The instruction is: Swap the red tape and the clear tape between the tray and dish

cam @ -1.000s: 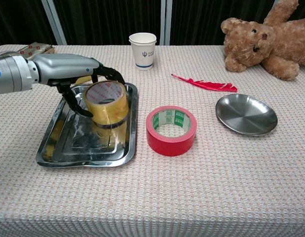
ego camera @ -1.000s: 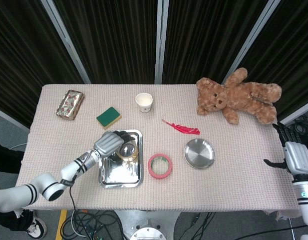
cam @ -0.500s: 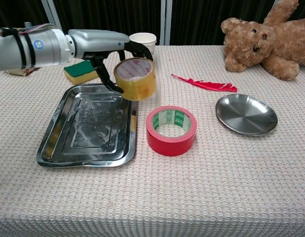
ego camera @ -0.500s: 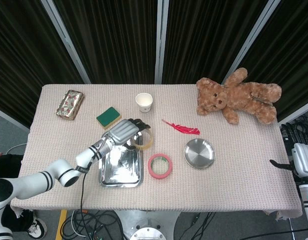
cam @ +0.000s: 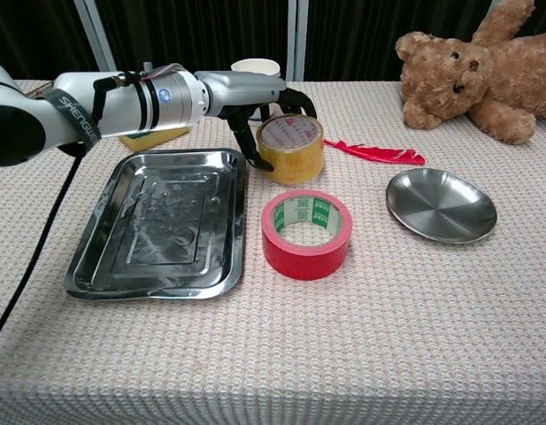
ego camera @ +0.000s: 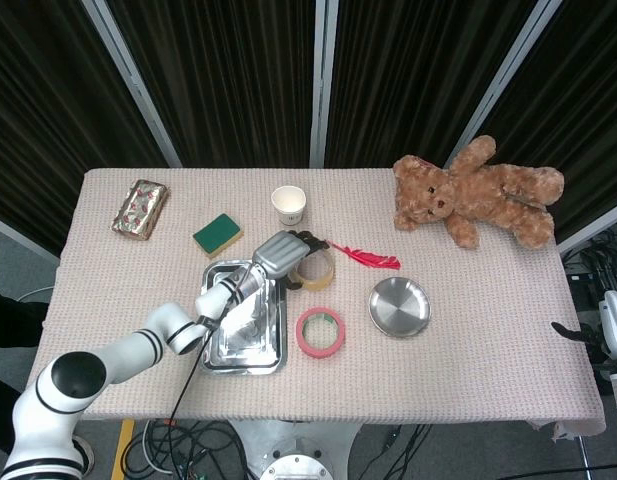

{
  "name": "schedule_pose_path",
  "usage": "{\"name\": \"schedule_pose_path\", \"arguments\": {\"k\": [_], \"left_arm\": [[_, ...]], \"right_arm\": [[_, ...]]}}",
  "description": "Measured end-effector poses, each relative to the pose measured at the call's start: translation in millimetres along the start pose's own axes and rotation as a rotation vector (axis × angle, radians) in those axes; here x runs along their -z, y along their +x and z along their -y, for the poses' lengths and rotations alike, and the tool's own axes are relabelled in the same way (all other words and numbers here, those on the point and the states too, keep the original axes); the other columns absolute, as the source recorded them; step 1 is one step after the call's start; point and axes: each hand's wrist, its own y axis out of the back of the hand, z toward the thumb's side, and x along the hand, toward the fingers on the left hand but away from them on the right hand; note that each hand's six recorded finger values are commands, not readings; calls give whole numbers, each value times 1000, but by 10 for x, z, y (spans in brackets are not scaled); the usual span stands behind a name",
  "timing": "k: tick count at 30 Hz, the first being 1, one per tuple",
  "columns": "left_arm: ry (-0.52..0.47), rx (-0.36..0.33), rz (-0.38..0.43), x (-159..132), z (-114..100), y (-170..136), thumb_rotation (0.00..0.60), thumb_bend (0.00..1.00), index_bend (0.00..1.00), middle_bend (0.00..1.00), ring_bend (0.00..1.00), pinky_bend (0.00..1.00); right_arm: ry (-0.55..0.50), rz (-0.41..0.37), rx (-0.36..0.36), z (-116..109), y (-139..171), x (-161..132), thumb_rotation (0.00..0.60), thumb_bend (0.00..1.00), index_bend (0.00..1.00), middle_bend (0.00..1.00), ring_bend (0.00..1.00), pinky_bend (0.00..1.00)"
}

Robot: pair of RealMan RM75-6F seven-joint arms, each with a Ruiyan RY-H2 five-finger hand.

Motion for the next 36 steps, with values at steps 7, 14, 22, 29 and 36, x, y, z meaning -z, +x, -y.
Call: {"name": "schedule_pose_path", "arguments": {"k": [7,14,22,29,36], "left_arm": [[6,-17,0,49,22,-34,600,142,39,96,82,257],[14,-17,-12,201,-68,-267,600,141,44,97,59,230],[-47,26,53,-42,-111,-804,600,126,73,123,59,226],[-27,46,157,-493,8,-1186,600,123,73,119,52,207],[82,37,210,-659,146,-1117,600,124,71,59,0,152]], "right_arm": [[-4,-2,3,-1,-10,6,600,0,0,0,0,0],[0,-3,7,-23,-26,6,600,0,0,0,0,0],[-3,-17,24,-102,-80,-27,600,0,0,0,0,0],[-7,-8,33,-169,-67,-2,600,0,0,0,0,0],[-11,16,23,-135,-54,81,600,0,0,0,0,0]]}}
